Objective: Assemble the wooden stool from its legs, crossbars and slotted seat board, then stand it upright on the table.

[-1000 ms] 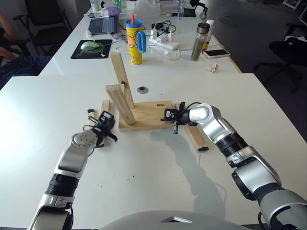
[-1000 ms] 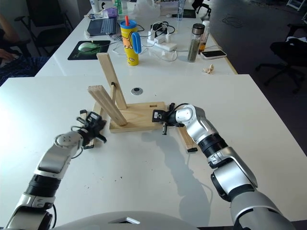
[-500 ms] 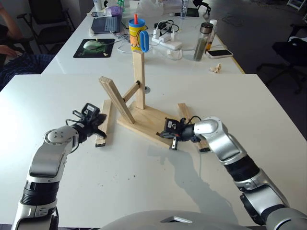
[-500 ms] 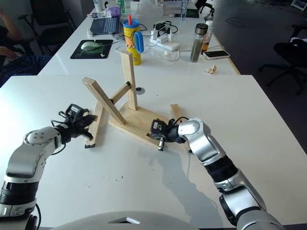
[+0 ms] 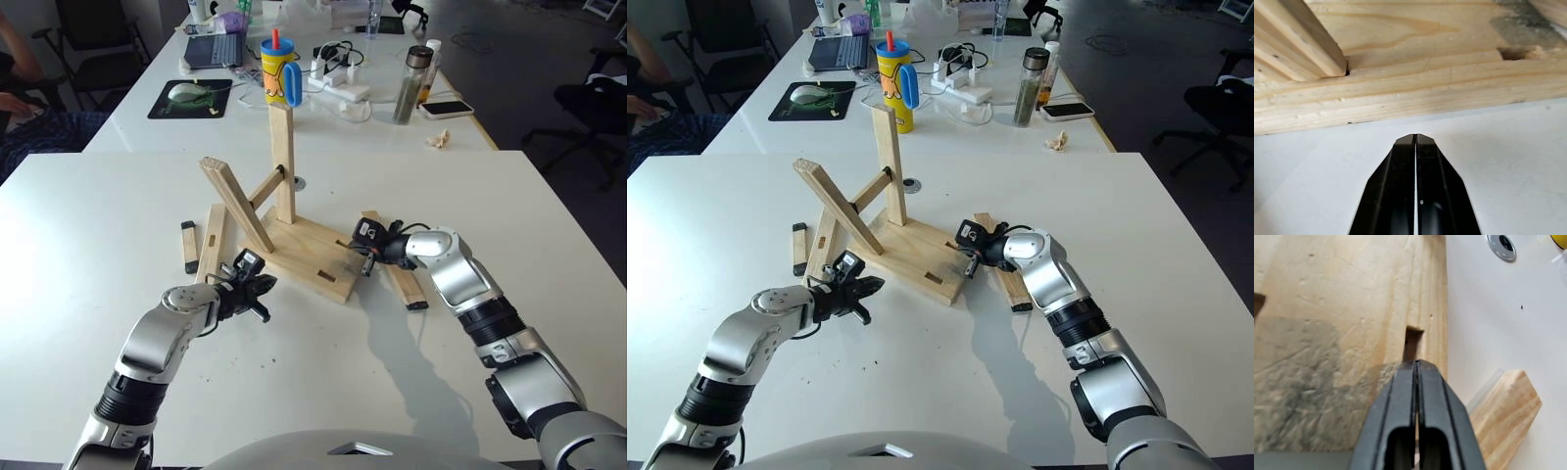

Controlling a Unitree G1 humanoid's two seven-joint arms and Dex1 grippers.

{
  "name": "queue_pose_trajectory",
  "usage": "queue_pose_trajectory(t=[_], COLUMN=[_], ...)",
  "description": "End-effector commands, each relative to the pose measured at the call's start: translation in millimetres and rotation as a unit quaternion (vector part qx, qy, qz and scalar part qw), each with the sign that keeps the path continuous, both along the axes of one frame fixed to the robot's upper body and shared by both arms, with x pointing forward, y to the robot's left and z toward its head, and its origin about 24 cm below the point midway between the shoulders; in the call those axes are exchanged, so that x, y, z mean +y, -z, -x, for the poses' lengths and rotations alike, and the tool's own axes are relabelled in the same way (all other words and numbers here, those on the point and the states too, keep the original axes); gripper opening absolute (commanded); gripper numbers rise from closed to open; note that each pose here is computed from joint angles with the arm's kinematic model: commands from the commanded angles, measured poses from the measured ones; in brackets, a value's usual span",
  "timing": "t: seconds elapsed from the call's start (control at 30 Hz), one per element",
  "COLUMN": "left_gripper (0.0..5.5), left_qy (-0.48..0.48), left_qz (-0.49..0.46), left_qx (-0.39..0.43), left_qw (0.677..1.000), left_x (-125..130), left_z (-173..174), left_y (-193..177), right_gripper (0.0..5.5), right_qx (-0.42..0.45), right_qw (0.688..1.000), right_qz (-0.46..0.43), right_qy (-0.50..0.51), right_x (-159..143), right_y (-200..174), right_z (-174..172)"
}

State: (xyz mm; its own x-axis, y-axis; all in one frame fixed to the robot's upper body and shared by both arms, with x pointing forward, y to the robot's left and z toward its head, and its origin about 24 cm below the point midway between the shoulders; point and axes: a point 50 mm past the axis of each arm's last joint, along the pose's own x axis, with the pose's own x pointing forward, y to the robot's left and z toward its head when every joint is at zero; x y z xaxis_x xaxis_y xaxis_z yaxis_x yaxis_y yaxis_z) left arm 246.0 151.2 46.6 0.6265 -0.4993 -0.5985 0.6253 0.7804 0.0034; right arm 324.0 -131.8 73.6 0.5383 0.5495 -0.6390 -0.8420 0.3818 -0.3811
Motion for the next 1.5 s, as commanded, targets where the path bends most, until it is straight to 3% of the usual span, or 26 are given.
queue_pose_trajectory(t=[0.03, 0.23, 0.47, 0.63, 0.77, 0.97, 1.13, 1.3, 1.5], left_gripper=[0.04, 0.04, 0.04, 0.04, 0.04, 0.04, 0.38, 1.20, 2.03], left_qy=[-0.022, -0.027, -0.044, -0.029, -0.025, -0.094, -0.225, -0.351, -0.406], left_qz=[-0.045, -0.057, -0.014, 0.004, -0.006, -0.023, -0.061, -0.011, 0.068], left_qx=[-0.019, -0.047, -0.053, -0.054, -0.068, -0.153, -0.233, -0.177, -0.103], left_qw=[0.999, 0.997, 0.998, 0.998, 0.997, 0.984, 0.944, 0.919, 0.906], left_x=[6.1, 1.1, -1.0, -10.1, -10.3, 25.4, 74.7, 111.7, 110.6], left_z=[-13.8, -44.5, -60.1, -71.8, -74.2, -61.9, -41.3, -24.5, -22.2], left_y=[7.4, 10.5, 6.2, 4.4, 0.6, -37.6, -82.0, -66.5, -35.3], right_gripper=[0.00, 0.00, 0.00, 0.00, 0.00, 0.00, 0.00, 0.00, 0.20], right_qx=[0.049, 0.109, 0.091, 0.086, 0.030, -0.034, -0.047, -0.043, -0.051], right_qw=[0.998, 0.992, 0.991, 0.991, 0.988, 0.965, 0.961, 0.946, 0.920], right_qz=[0.014, -0.014, -0.067, -0.085, -0.147, -0.257, -0.251, -0.265, -0.313], right_qy=[-0.029, -0.067, -0.072, -0.063, -0.032, 0.043, 0.110, 0.182, 0.232], right_x=[3.0, 14.0, 40.3, 42.4, 42.1, 24.2, 3.8, -8.3, -12.9], right_y=[14.2, 21.9, 12.8, 1.3, -31.8, -61.2, -47.1, -37.0, -38.6], right_z=[9.6, 31.7, 40.2, 48.3, 46.5, 36.5, 38.0, 33.1, 24.2])
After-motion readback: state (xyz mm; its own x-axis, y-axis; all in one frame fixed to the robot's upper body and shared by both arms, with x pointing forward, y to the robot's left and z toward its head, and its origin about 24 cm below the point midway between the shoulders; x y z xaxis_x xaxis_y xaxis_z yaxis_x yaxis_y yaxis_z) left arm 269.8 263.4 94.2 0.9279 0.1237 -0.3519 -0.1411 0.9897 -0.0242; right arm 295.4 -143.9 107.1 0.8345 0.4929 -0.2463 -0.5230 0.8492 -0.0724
